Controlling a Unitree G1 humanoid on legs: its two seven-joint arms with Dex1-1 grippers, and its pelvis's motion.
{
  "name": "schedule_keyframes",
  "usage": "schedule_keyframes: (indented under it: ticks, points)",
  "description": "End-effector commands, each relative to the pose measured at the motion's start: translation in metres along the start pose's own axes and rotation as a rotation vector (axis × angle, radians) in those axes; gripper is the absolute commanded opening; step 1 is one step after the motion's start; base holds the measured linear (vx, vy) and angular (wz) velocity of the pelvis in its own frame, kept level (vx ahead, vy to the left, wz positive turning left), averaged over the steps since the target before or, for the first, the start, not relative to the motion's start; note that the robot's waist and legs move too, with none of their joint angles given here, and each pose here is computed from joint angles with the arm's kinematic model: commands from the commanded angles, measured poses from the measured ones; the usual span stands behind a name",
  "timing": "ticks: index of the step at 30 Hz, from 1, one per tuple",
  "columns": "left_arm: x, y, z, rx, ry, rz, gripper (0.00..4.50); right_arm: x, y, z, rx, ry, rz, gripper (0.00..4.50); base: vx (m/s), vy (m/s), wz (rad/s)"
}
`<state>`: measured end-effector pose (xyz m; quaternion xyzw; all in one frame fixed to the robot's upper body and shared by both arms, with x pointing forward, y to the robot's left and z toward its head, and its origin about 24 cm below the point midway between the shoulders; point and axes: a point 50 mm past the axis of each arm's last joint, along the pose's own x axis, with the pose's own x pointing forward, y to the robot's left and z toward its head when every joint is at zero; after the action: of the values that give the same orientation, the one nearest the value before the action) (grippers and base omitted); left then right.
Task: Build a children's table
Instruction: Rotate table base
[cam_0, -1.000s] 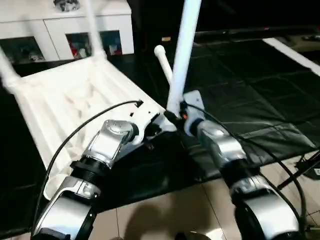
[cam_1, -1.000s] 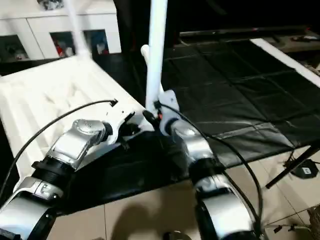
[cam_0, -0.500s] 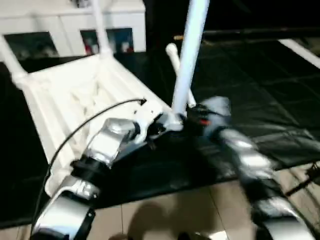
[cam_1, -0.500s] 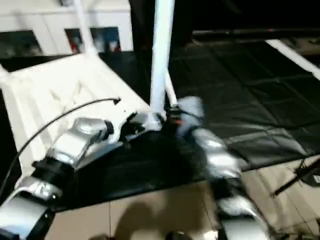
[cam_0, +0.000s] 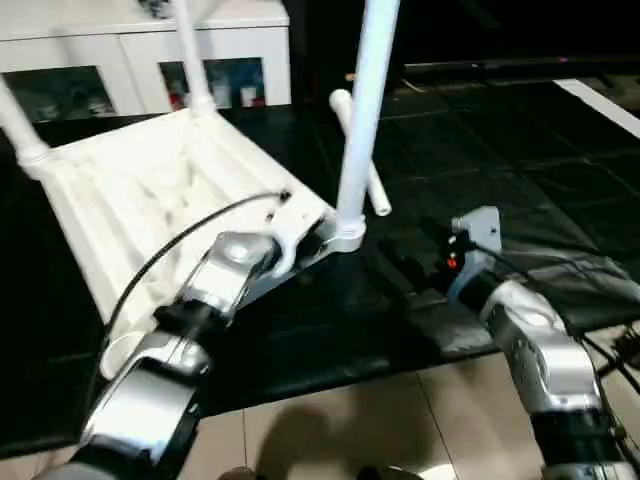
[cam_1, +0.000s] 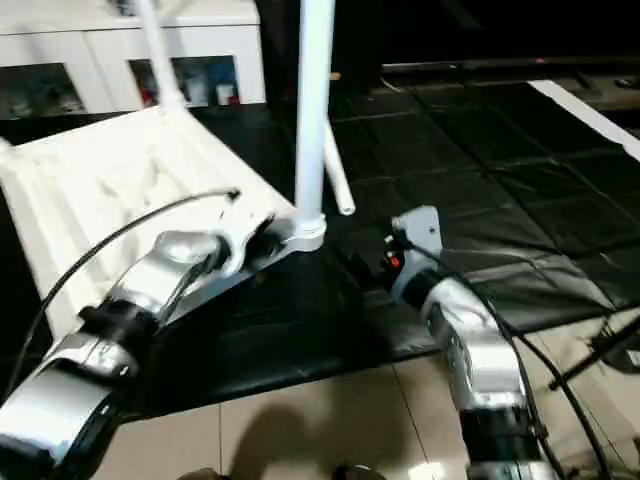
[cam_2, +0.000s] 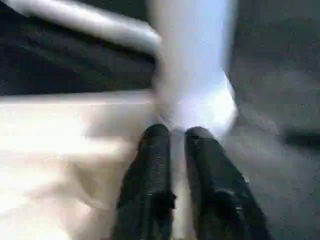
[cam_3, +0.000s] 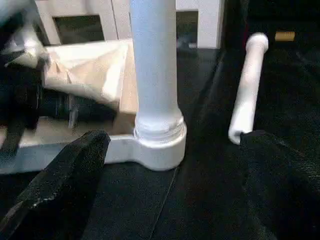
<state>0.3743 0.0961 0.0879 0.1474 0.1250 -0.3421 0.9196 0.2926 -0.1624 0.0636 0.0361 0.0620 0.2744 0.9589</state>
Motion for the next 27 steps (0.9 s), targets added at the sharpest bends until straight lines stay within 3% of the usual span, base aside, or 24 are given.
schedule_keyframes:
  ticks: [1, 5, 6, 10, 11, 12, 13, 14, 16, 21, 27]
  points:
    - [0.000, 0.003, 0.007, -0.021, -0.053, 0.023, 0.91, -0.002, 0.001, 0.003, -0.018, 0.003, -0.016, 4.50, 0.000, 0.000, 0.00]
    - [-0.005, 0.006, 0.015, -0.074, -0.128, 0.006, 0.91, -0.001, 0.003, 0.000, -0.001, 0.007, -0.028, 4.50, 0.000, 0.000, 0.00]
    - [-0.020, 0.024, 0.022, -0.084, -0.169, 0.059, 0.91, 0.006, 0.009, -0.008, 0.012, 0.039, -0.006, 4.50, 0.000, 0.000, 0.00]
    - [-0.034, 0.040, 0.023, -0.056, -0.156, 0.114, 0.91, 0.011, 0.014, -0.014, 0.014, 0.083, 0.009, 4.50, 0.000, 0.000, 0.00]
    - [-0.041, 0.050, 0.022, -0.035, -0.130, 0.144, 0.91, 0.013, 0.015, -0.016, 0.006, 0.108, 0.015, 4.50, 0.000, 0.000, 0.00]
    - [-0.069, 0.083, 0.014, 0.081, -0.017, 0.258, 0.74, 0.019, 0.019, -0.020, -0.007, 0.149, 0.034, 4.50, 0.000, 0.000, 0.00]
    - [-0.073, 0.087, 0.013, 0.095, -0.002, 0.273, 0.74, 0.020, 0.020, -0.021, -0.009, 0.154, 0.036, 4.50, 0.000, 0.000, 0.00]
    - [-0.102, 0.112, 0.003, 0.223, 0.137, 0.358, 0.64, 0.027, 0.022, -0.024, -0.037, 0.183, 0.040, 4.50, 0.000, 0.000, 0.00]
    - [-0.107, 0.116, 0.001, 0.245, 0.164, 0.369, 0.45, 0.028, 0.022, -0.024, -0.043, 0.188, 0.039, 4.50, 0.000, 0.000, 0.00]
    - [-0.155, 0.144, -0.030, 0.372, 0.467, 0.478, 0.03, 0.043, 0.031, -0.022, -0.060, 0.196, 0.096, 4.50, 0.000, 0.000, 0.00]
    - [-0.166, 0.141, -0.051, 0.352, 0.584, 0.421, 0.03, 0.053, 0.038, -0.019, -0.073, 0.202, 0.146, 4.50, 0.000, 0.000, 0.00]
